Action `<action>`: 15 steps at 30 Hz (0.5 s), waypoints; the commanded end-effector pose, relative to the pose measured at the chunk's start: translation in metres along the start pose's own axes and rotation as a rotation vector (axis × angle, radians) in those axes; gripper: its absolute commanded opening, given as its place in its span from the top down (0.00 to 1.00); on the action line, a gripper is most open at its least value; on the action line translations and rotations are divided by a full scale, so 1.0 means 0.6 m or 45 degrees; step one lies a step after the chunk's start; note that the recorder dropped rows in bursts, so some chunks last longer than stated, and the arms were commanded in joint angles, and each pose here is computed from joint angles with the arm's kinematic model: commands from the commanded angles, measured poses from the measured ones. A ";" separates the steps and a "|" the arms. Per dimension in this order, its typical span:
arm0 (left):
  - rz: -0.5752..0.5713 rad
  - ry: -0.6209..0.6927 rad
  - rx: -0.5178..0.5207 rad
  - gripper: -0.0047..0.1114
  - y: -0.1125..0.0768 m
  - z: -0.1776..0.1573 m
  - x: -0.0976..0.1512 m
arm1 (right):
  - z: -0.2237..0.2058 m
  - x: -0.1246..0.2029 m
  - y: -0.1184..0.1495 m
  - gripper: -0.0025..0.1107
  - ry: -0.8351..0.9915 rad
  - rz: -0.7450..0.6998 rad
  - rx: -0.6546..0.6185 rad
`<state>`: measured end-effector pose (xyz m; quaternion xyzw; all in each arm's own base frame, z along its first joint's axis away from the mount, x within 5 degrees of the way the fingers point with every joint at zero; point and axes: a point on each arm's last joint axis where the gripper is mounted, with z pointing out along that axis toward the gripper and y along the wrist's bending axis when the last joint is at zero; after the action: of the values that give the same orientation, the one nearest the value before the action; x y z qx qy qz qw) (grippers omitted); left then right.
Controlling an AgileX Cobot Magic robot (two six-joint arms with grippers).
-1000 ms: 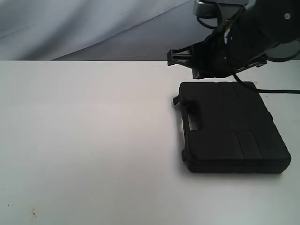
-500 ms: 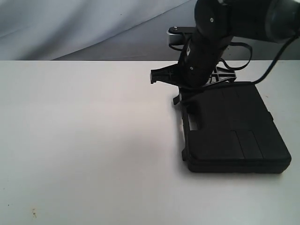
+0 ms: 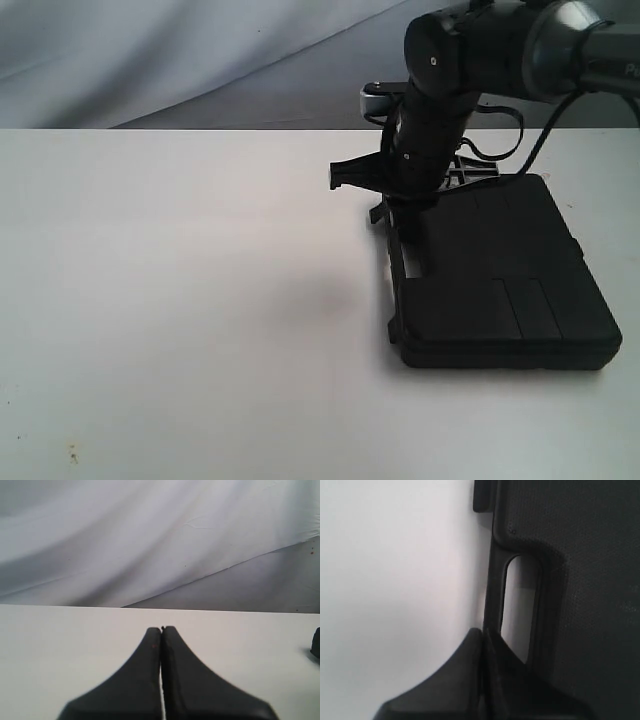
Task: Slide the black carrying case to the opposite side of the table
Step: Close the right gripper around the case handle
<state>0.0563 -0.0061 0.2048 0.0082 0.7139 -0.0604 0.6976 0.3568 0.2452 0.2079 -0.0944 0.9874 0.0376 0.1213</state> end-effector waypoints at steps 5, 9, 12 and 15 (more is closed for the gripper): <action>-0.002 -0.003 -0.003 0.96 0.000 0.000 0.002 | 0.013 -0.016 -0.015 0.98 -0.030 0.052 -0.035; -0.002 -0.003 -0.003 0.96 0.000 0.000 0.002 | 0.031 -0.013 -0.011 0.98 0.015 0.037 -0.057; -0.002 -0.003 -0.003 0.96 0.000 0.000 0.002 | 0.040 -0.011 -0.011 0.98 0.036 0.041 -0.056; -0.002 -0.003 -0.003 0.96 0.000 0.000 0.002 | 0.043 -0.010 -0.011 0.98 0.042 0.036 -0.046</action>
<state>0.0563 -0.0061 0.2048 0.0082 0.7139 -0.0604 0.6976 0.3677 0.2436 0.1817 -0.0809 0.9903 0.0544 0.0987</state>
